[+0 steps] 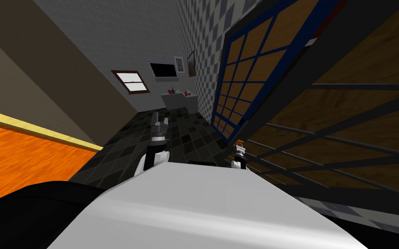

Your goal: Pull the door open

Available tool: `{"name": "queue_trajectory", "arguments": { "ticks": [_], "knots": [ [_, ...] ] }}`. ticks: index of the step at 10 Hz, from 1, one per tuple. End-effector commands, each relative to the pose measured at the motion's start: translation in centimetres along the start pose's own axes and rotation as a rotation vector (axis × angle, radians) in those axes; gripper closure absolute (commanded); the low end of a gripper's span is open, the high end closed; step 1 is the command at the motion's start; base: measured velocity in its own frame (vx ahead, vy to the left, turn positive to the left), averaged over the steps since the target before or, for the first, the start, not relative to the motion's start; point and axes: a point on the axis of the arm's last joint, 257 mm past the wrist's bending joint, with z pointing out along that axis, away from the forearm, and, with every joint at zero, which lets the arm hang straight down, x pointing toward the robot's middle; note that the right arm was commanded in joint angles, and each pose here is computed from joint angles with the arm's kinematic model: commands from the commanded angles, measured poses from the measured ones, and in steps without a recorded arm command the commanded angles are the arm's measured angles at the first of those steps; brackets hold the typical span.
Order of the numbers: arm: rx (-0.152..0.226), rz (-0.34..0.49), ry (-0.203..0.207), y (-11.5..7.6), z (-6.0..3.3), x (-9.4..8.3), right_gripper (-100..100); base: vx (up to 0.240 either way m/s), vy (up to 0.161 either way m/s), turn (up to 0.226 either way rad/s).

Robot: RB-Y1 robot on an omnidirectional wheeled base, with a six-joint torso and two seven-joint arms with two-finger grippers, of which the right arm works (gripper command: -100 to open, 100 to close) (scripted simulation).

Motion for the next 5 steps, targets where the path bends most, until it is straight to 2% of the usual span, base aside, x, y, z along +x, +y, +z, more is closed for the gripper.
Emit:
{"name": "queue_trajectory", "arguments": {
  "ticks": [1,3,4,5],
  "knots": [
    [0.031,0.003,0.012,-0.59,0.43,0.58,100,-0.133,-0.024,0.092],
    [0.051,0.006,0.011,-0.98,0.42,0.58,100,-0.194,-0.029,0.108],
    [0.041,0.004,0.015,-0.7,0.58,0.77,100,-0.076,0.001,0.032],
    [0.064,0.005,0.011,-1.26,0.4,0.6,100,-0.141,0.009,0.061]
  ]
}}
